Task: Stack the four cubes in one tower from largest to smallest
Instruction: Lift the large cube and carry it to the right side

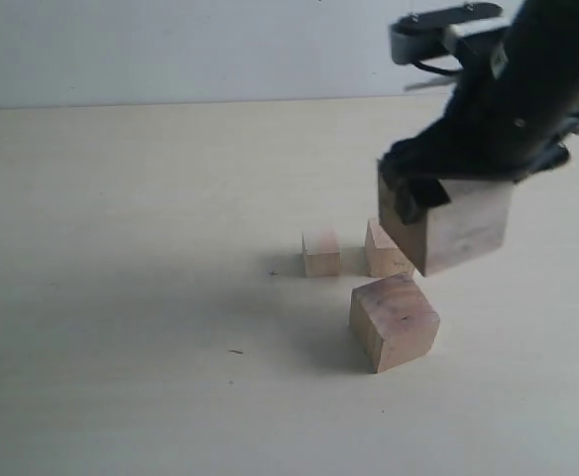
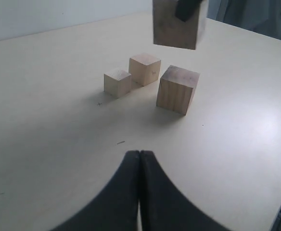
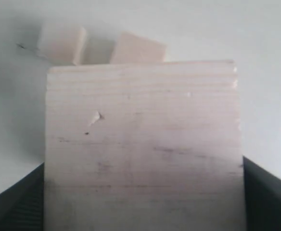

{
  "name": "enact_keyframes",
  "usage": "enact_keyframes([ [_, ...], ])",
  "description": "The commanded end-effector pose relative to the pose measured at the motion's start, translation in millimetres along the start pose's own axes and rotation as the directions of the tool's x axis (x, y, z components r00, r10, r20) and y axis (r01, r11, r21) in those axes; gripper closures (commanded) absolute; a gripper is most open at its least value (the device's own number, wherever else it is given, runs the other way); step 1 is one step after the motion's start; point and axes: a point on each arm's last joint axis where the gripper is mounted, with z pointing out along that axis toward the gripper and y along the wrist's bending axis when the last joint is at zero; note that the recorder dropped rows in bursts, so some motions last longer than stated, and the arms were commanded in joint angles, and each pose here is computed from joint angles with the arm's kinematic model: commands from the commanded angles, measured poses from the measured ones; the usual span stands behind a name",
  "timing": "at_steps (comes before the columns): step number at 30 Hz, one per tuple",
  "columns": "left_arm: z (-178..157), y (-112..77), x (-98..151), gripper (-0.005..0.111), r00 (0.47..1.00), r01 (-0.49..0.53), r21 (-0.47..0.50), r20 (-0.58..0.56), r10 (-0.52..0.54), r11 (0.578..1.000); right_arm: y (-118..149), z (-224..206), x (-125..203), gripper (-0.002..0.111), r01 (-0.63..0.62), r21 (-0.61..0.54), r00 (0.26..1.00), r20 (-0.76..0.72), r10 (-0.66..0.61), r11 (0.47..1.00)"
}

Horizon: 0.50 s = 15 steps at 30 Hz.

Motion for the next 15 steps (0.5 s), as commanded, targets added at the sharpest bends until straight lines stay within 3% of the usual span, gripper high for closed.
enact_keyframes([
  [1, -0.5, -0.3, -1.0, 0.107, 1.000, 0.010, 0.003, 0.015, -0.010, 1.000, -19.9, 12.0, 37.8, 0.108, -0.196, 0.117, 0.981, 0.026, 0.194, 0.974],
  [4, -0.5, -0.3, -1.0, 0.107, 1.000, 0.010, 0.003, 0.015, -0.010, 1.000, -33.1, 27.4, 64.1, 0.108, -0.258, 0.238, 0.966, 0.034, 0.257, 0.936],
  [9, -0.5, -0.3, -1.0, 0.107, 1.000, 0.010, 0.003, 0.015, -0.010, 1.000, -32.7, 46.8, 76.7, 0.108, -0.251, 0.163, 0.967, 0.077, 0.241, 0.954],
  [15, -0.5, -0.3, -1.0, 0.107, 1.000, 0.010, 0.003, 0.015, -0.010, 1.000, -69.5, 50.0, 81.2, 0.108, -0.324, 0.113, 0.946, 0.035, 0.322, 0.939],
])
